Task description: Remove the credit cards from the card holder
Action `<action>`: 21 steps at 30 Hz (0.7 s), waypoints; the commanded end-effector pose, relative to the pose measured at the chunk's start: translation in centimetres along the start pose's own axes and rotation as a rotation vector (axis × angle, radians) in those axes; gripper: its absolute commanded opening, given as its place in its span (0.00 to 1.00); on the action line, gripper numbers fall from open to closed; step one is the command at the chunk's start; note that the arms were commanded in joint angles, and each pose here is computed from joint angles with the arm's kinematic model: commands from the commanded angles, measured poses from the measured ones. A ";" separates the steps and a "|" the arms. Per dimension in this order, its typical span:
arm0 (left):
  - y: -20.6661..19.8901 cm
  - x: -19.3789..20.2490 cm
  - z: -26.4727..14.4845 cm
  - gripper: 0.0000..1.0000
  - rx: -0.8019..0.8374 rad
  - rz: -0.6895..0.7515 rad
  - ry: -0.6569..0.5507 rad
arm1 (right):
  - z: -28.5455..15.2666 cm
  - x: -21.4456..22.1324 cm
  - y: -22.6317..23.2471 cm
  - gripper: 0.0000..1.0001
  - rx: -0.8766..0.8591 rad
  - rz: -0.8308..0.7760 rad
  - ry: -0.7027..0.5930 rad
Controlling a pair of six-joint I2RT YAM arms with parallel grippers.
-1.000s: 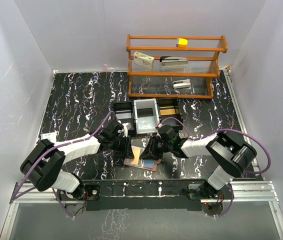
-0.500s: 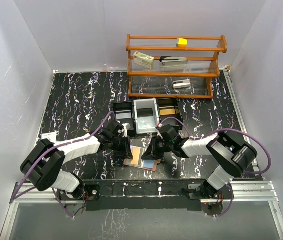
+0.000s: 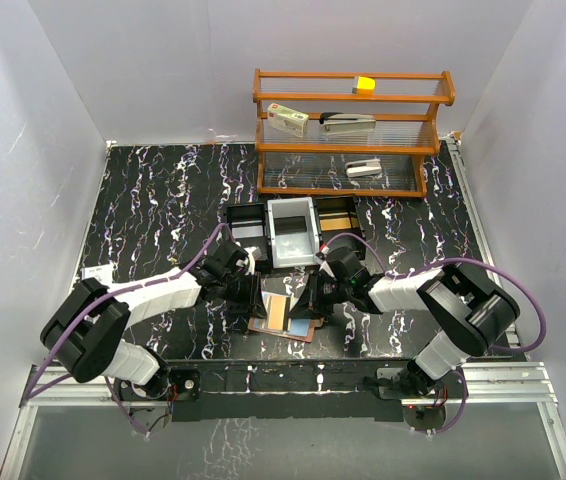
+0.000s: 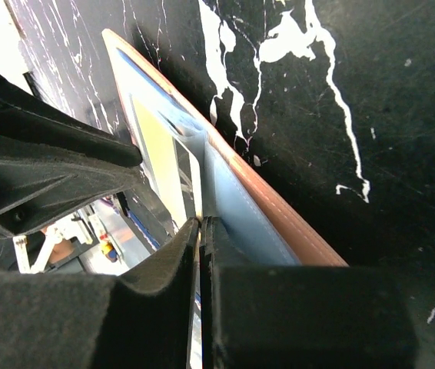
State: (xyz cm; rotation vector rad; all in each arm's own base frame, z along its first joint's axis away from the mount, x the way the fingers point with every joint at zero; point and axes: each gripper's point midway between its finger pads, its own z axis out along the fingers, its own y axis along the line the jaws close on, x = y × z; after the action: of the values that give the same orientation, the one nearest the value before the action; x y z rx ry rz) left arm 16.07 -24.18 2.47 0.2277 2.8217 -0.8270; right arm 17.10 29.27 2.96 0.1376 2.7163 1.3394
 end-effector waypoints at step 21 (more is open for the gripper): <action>-2.1 -1.2 0.8 0.42 0.054 0.081 0.023 | -0.5 -0.9 0.0 0.01 0.020 -0.018 -0.041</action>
State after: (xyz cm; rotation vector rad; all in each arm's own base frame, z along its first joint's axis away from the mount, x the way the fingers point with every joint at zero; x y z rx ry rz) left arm 17.95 -27.63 4.42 0.3235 2.7302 -0.9641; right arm 17.06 28.78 2.67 0.1465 2.7329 1.3096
